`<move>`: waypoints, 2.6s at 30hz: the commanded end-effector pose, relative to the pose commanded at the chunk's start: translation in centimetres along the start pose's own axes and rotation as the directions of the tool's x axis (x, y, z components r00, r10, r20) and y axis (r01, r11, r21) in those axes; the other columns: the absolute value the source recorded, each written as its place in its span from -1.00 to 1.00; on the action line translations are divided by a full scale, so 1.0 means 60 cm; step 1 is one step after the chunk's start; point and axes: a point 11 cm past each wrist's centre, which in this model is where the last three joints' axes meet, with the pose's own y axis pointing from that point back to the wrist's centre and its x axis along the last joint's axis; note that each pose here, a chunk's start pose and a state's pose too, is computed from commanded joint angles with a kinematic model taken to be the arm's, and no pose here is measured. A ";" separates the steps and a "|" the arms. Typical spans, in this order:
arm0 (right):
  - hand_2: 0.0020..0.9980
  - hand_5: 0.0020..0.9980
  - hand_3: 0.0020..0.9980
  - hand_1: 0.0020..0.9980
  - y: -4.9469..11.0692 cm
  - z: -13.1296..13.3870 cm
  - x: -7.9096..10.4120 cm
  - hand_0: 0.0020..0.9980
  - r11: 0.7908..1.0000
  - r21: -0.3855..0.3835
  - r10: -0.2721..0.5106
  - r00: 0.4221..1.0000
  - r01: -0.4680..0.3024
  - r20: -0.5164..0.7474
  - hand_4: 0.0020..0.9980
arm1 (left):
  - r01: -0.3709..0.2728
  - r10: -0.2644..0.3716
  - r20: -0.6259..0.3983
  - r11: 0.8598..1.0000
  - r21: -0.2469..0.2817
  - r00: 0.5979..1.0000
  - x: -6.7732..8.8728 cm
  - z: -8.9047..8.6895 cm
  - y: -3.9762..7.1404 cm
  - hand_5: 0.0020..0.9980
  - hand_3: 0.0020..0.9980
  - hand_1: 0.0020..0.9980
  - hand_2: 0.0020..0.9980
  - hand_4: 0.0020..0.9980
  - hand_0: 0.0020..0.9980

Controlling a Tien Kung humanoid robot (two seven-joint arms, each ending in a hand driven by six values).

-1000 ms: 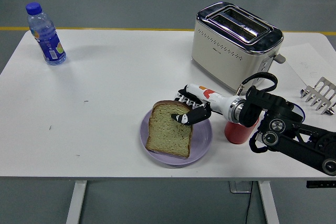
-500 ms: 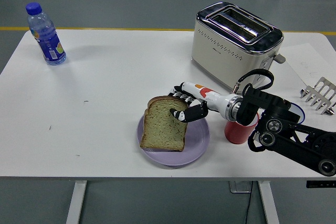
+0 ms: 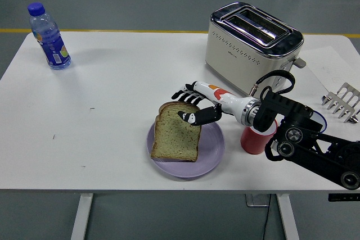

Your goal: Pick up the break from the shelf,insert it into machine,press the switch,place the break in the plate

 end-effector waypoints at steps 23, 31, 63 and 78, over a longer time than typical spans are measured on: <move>0.47 -0.65 0.49 0.45 0.121 -0.110 0.130 0.54 0.861 0.381 0.179 0.903 -0.336 0.391 0.27 | -0.001 0.001 0.010 1.000 0.010 1.000 0.001 -0.010 -0.001 0.75 0.20 0.24 0.32 -0.16 0.31; 0.51 -0.60 0.42 0.43 0.195 -0.038 0.225 0.51 0.735 0.312 0.205 0.637 -0.602 0.743 0.23 | -0.001 0.000 0.017 1.000 0.016 1.000 0.000 -0.016 -0.002 0.75 0.20 0.24 0.32 -0.17 0.31; 0.42 -0.56 0.30 0.34 0.453 0.441 0.171 0.46 0.422 -0.602 0.443 -0.425 -0.678 0.790 0.07 | 0.011 -0.012 0.017 1.000 0.008 1.000 -0.004 -0.012 -0.001 0.75 0.20 0.23 0.32 -0.17 0.30; 0.42 -0.53 0.29 0.33 0.459 0.487 0.142 0.45 0.405 -0.670 0.483 -0.476 -0.623 0.735 0.04 | 0.008 -0.009 0.031 1.000 0.012 0.999 -0.003 -0.016 -0.002 0.76 0.20 0.23 0.31 -0.17 0.30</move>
